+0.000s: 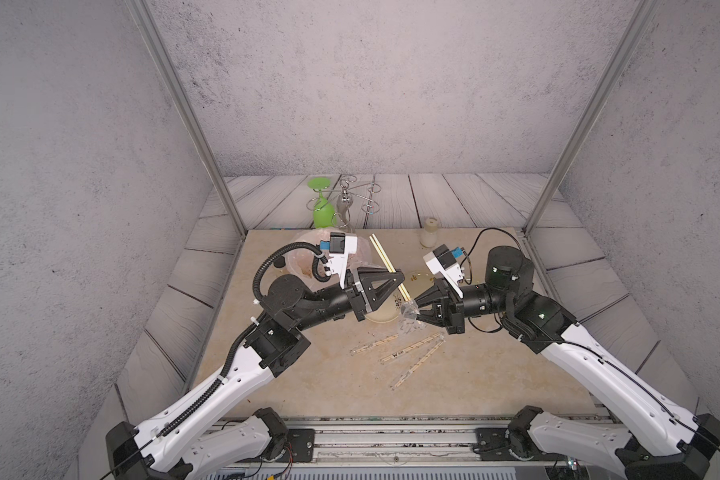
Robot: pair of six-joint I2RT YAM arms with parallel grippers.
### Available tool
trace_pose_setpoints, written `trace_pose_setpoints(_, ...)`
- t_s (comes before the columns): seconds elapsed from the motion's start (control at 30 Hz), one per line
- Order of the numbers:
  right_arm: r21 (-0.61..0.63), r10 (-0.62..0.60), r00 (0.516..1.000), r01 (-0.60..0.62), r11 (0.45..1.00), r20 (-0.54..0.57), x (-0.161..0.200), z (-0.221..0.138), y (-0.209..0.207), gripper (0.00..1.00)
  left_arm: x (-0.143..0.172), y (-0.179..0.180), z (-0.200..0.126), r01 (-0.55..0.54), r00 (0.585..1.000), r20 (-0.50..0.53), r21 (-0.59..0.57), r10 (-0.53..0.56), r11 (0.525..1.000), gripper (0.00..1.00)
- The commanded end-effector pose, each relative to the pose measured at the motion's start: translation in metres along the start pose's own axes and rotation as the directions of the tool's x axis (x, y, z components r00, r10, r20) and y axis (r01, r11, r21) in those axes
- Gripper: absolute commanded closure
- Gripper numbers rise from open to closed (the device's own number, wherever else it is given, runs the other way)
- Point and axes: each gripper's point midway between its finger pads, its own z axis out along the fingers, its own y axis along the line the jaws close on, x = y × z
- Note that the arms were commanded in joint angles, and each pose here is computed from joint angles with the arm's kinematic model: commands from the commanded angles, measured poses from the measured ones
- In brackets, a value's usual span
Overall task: Remove the packaging of disposable chopsticks
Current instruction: Remove the packet bag from the disposable chopsticks.
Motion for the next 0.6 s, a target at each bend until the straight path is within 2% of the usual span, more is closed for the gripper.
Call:
trace_pose_setpoints(0.0,-0.036,-0.012,1.0,0.012,0.999,-0.004,-0.006,0.001,0.008,1.0,-0.021,-0.021,-0.004,-0.039,0.998,0.057,0.053,0.036,0.998,0.99)
trace_pose_setpoints(0.1,-0.048,0.0,1.0,-0.001,0.999,-0.01,-0.005,0.002,0.008,1.0,-0.022,-0.022,-0.004,-0.041,0.997,0.06,0.049,0.038,0.998,1.0)
trace_pose_setpoints(0.17,-0.059,0.005,1.0,-0.006,0.998,-0.013,-0.006,0.003,0.008,1.0,-0.022,-0.02,-0.005,-0.04,0.997,0.062,0.039,0.037,0.998,0.82)
trace_pose_setpoints(0.2,-0.063,0.008,1.0,-0.009,0.998,-0.014,-0.006,0.003,0.009,1.0,-0.022,-0.018,-0.005,-0.037,0.997,0.062,0.03,0.035,0.999,0.77)
trace_pose_setpoints(0.23,-0.07,0.01,1.0,-0.011,0.998,-0.016,-0.006,0.003,0.009,1.0,-0.021,-0.017,-0.005,-0.036,0.998,0.061,0.026,0.035,0.999,0.77)
trace_pose_setpoints(0.3,-0.069,0.011,1.0,-0.013,0.998,-0.017,-0.006,0.004,0.009,1.0,-0.022,-0.016,-0.006,-0.036,0.997,0.067,0.022,0.034,0.999,0.85)
trace_pose_setpoints(0.37,-0.069,0.012,1.0,-0.013,0.998,-0.018,-0.006,0.003,0.01,1.0,-0.022,-0.017,-0.006,-0.039,0.997,0.07,0.023,0.037,0.999,1.0)
trace_pose_setpoints(0.47,-0.046,-0.003,1.0,0.003,0.999,-0.014,-0.007,0.002,0.009,1.0,-0.025,-0.011,-0.009,-0.037,0.996,0.084,-0.025,0.039,0.999,1.0)
trace_pose_setpoints(0.5,-0.018,-0.014,1.0,0.014,1.0,-0.005,-0.009,0.0,0.007,0.86,-0.027,-0.008,-0.012,-0.031,0.995,0.092,-0.056,0.036,0.998,1.0)
trace_pose_setpoints(0.53,0.035,-0.037,0.999,0.037,0.999,0.005,-0.011,-0.003,0.003,0.65,-0.028,-0.002,-0.015,-0.028,0.994,0.098,-0.099,0.038,0.995,1.0)
trace_pose_setpoints(0.57,0.103,-0.057,0.998,0.056,0.993,0.009,-0.013,-0.006,-0.003,0.5,-0.028,0.006,-0.018,-0.02,0.995,0.094,-0.158,0.035,0.987,1.0)
